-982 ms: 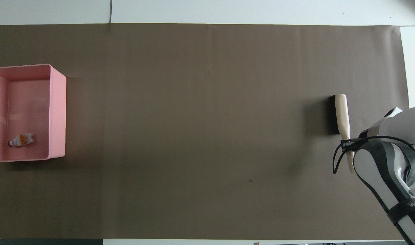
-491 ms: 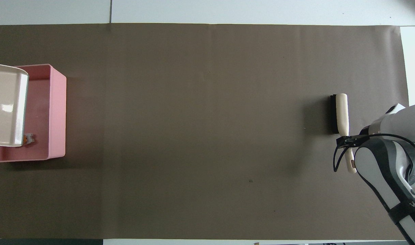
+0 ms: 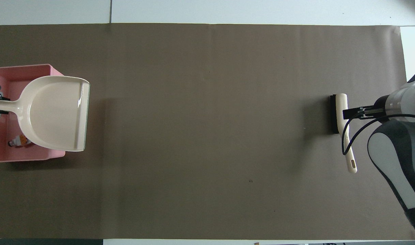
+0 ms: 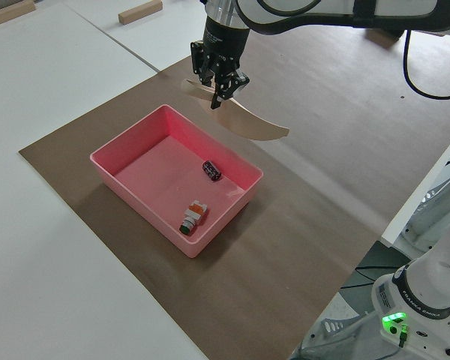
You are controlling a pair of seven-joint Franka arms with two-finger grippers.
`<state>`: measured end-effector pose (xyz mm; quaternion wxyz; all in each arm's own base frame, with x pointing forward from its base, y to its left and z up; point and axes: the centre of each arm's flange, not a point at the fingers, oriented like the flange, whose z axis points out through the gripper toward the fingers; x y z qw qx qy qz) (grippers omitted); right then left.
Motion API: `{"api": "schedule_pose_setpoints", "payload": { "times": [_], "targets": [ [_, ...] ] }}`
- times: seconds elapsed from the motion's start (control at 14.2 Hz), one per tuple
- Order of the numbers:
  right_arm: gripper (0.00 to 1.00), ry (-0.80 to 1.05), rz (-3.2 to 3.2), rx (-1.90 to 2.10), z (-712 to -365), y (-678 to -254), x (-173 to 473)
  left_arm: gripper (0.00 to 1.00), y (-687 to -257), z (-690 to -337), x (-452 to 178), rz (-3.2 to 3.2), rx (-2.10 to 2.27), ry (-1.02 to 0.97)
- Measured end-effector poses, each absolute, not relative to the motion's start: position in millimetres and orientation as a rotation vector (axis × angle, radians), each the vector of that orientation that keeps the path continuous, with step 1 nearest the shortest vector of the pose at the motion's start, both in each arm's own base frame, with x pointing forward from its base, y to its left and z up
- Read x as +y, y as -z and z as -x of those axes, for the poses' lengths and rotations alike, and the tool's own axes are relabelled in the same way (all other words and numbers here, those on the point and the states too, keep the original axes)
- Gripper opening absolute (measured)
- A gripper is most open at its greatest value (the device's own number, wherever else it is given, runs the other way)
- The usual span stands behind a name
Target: Clean e-waste and dump in bin
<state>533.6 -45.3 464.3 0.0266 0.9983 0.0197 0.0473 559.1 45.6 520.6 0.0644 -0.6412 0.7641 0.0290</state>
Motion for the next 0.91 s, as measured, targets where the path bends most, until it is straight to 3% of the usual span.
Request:
{"api": "schedule_pose_setpoints", "payload": {
  "times": [0.35,0.7,0.91],
  "targets": [
    [1.00,-0.077,-3.084,-0.113,-529.4,-553.1,-41.5,0.33,-455.2,-544.3,-43.7,1.936,2.372,-0.105],
    [1.00,-0.029,-3.072,-0.283,-516.1,-648.7,-36.3,0.33,-403.0,-532.6,-66.5,1.933,2.384,-0.097],
    [1.00,0.000,-3.072,-0.298,-524.4,-656.3,-42.2,0.33,-383.4,-530.4,-74.0,1.967,2.355,-0.083]
  ]
}}
